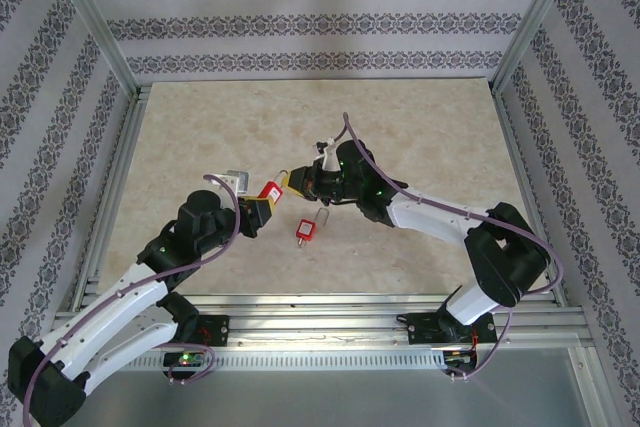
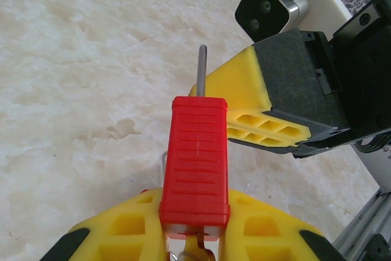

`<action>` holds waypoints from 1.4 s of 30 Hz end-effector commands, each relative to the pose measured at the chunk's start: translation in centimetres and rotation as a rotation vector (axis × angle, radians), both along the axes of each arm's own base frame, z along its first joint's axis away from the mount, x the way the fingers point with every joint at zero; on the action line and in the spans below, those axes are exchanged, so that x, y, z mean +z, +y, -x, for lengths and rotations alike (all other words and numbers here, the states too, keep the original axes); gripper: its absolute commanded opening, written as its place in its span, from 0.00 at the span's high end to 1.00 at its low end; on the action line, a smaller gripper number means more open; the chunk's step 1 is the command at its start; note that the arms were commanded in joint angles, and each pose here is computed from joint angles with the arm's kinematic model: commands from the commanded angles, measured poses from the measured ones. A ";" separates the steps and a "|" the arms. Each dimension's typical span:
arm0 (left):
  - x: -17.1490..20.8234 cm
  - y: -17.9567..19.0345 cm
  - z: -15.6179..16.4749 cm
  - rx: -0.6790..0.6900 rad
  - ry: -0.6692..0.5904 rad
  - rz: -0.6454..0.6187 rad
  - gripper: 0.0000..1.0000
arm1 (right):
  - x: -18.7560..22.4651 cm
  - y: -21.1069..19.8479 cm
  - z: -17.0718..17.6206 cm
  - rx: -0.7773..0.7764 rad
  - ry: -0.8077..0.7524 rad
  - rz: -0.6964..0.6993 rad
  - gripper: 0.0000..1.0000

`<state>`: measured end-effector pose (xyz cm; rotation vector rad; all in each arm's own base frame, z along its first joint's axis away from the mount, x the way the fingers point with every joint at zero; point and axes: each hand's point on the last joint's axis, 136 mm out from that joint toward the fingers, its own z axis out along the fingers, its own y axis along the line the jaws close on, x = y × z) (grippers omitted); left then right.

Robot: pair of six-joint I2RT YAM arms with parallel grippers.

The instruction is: Unlock with the key

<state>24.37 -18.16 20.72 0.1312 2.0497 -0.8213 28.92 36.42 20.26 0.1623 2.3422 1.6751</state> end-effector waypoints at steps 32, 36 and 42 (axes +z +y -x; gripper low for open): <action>2.2 -0.6 -1.5 -0.002 -0.061 0.005 1.00 | 1.6 -4.5 -1.6 -0.206 -0.066 -0.054 0.37; 1.9 -1.3 -2.3 -0.014 -0.071 -0.005 1.00 | 2.1 -2.2 -0.8 -0.172 -0.030 -0.062 0.30; 1.5 -1.7 -3.0 -0.026 -0.086 -0.056 1.00 | 2.0 0.5 0.4 -0.138 0.040 -0.048 0.29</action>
